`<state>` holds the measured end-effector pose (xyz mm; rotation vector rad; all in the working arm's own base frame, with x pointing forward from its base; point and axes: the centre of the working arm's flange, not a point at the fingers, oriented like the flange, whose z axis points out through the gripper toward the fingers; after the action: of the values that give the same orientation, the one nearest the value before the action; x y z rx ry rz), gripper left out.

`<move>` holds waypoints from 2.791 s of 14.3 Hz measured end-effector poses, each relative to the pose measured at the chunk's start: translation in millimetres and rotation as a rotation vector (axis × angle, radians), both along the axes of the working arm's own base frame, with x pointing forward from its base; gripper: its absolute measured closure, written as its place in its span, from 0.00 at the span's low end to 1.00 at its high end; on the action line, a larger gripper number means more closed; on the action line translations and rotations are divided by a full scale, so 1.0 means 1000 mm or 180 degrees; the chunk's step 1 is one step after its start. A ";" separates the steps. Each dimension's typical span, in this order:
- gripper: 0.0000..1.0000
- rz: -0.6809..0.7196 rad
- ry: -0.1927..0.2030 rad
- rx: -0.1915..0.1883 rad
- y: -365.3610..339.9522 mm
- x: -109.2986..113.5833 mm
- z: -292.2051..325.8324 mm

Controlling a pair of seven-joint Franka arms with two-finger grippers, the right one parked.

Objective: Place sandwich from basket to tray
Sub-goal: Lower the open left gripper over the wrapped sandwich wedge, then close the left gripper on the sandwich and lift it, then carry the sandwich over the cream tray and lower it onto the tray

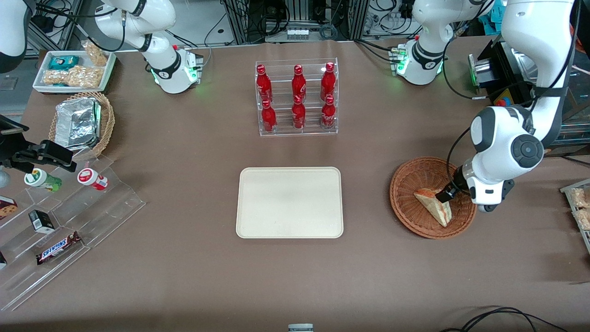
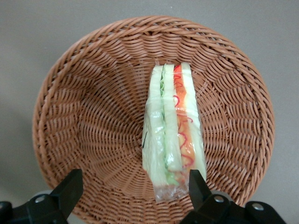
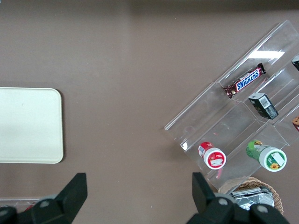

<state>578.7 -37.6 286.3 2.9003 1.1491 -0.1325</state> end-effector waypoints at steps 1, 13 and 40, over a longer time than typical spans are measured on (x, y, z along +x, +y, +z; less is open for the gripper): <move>0.00 0.0001 -0.0006 -0.0005 0.000 0.001 -0.003; 0.00 0.0057 -0.0130 -0.0028 -0.024 0.012 0.004; 0.86 -0.2178 -0.0139 0.0130 -0.377 -0.054 0.017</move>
<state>524.5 -414.6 303.0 3.1711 0.1128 -0.0505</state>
